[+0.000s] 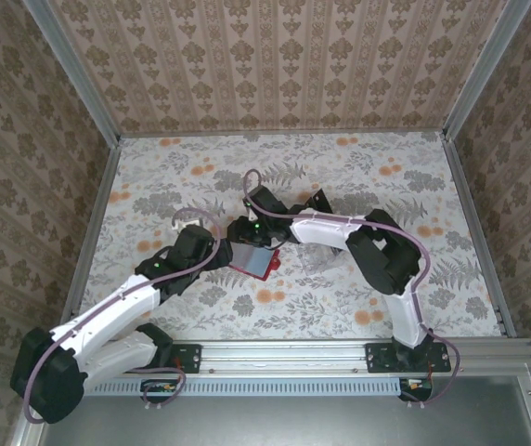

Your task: Put the credit cards into the card holder

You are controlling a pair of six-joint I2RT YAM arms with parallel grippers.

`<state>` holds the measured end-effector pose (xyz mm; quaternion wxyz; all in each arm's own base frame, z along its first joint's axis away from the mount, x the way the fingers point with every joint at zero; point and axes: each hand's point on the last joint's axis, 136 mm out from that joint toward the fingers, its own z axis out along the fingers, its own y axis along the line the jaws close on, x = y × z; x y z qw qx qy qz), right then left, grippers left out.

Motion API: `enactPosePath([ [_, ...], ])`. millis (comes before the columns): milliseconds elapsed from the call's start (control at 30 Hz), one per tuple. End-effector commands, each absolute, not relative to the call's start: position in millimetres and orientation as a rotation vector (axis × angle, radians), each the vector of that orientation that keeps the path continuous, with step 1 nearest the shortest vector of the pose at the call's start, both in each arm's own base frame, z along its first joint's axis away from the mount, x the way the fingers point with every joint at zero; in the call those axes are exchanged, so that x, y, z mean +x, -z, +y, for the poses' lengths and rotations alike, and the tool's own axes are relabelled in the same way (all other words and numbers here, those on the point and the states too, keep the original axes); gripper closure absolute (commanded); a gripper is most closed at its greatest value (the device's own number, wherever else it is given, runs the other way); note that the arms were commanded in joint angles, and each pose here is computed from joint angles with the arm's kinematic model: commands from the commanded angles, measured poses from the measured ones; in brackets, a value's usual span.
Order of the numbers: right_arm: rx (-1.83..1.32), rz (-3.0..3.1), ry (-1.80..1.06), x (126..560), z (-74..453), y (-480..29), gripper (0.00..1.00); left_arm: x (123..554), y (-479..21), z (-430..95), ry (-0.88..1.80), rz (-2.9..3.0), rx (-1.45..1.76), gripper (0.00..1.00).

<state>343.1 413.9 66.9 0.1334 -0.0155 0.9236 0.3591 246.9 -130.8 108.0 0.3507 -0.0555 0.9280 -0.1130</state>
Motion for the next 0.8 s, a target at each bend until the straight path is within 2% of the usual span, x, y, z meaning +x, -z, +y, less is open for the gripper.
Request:
enactPosePath([
  [0, -0.034, 2.738, -0.976, 344, 420, -45, 0.55, 244, -111, -123, 0.283, 2.419, -0.179, 0.0],
  [233, -0.032, 2.743, -0.969, 350, 427, -37, 0.55, 241, -106, -124, 0.308, 2.432, -0.179, 0.0],
  [433, -0.072, 2.677, -1.009, 346, 426, -75, 0.55, 243, -98, -124, 0.299, 2.453, -0.164, 0.0],
  [567, -0.06, 2.647, -0.976, 334, 408, -97, 0.55, 246, -94, -122, 0.276, 2.466, -0.157, 0.0],
  [767, -0.062, 2.707, -0.93, 295, 387, -84, 0.56, 252, -89, -120, 0.235, 2.495, -0.135, 0.0],
])
